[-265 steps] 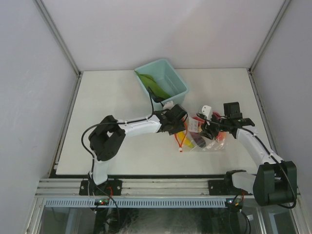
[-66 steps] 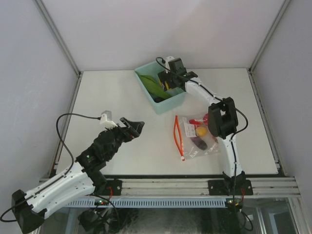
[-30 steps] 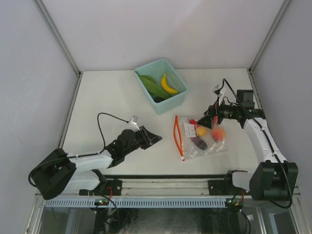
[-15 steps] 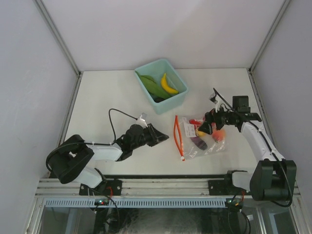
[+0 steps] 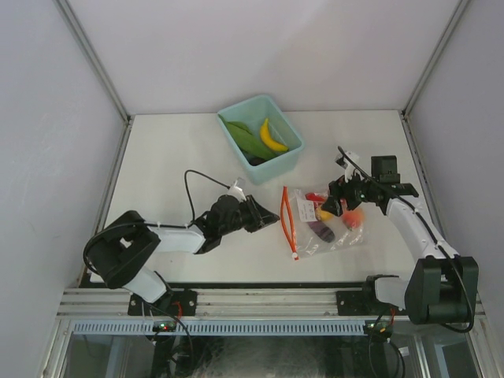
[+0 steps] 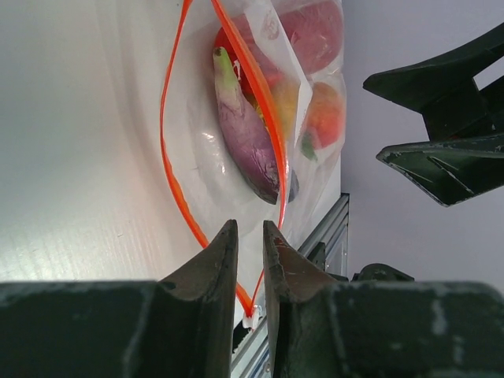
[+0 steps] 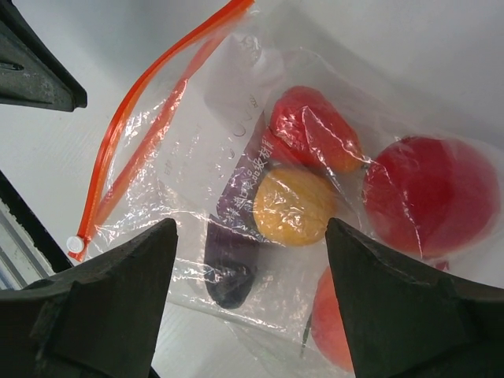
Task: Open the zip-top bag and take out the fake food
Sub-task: Pick up the fake vegetable from the zipper food storage bag.
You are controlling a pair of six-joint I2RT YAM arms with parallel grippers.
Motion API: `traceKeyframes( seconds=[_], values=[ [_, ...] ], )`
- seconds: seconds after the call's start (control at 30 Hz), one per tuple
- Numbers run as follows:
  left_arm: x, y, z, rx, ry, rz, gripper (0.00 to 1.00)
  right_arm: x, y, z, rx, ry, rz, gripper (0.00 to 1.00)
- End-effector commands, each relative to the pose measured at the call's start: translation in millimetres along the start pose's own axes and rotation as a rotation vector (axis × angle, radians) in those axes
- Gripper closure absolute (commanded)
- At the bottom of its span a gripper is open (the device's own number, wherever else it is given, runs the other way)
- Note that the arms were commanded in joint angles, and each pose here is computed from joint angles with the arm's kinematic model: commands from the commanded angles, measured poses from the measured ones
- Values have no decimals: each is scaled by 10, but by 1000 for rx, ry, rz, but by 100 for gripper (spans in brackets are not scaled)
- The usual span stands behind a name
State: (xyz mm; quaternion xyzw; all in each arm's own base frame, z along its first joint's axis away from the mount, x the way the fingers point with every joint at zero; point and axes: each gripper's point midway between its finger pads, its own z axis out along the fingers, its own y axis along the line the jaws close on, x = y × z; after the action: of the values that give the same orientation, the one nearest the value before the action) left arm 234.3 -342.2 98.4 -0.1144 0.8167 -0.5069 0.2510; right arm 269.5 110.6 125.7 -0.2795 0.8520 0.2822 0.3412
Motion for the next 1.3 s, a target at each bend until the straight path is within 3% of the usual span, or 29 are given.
traceKeyframes(
  seconds=[0.0, 0.23, 0.47, 0.63, 0.73, 0.93, 1.27],
  values=[
    [-29, -250, 71, 59, 12, 15, 78, -69, -29, 39, 25, -11, -21, 25],
    [6, -247, 116, 58, 32, 17, 80, -29, -30, 80, 33, 13, -22, 36],
    [33, -244, 194, 47, 56, 22, 81, 52, -1, 173, 21, 57, -22, 59],
    [84, -276, 285, 51, 84, 25, 81, 103, 12, 211, 16, 83, -33, 82],
    [147, -256, 345, 45, 111, 17, 81, 155, 34, 229, 4, 105, -43, 89],
    [225, -221, 447, 35, 144, 2, 81, 273, 48, 279, -8, 160, -68, 97],
    [293, -207, 560, 29, 175, -16, 80, 459, 2, 378, 5, 255, -71, 98]
  ],
)
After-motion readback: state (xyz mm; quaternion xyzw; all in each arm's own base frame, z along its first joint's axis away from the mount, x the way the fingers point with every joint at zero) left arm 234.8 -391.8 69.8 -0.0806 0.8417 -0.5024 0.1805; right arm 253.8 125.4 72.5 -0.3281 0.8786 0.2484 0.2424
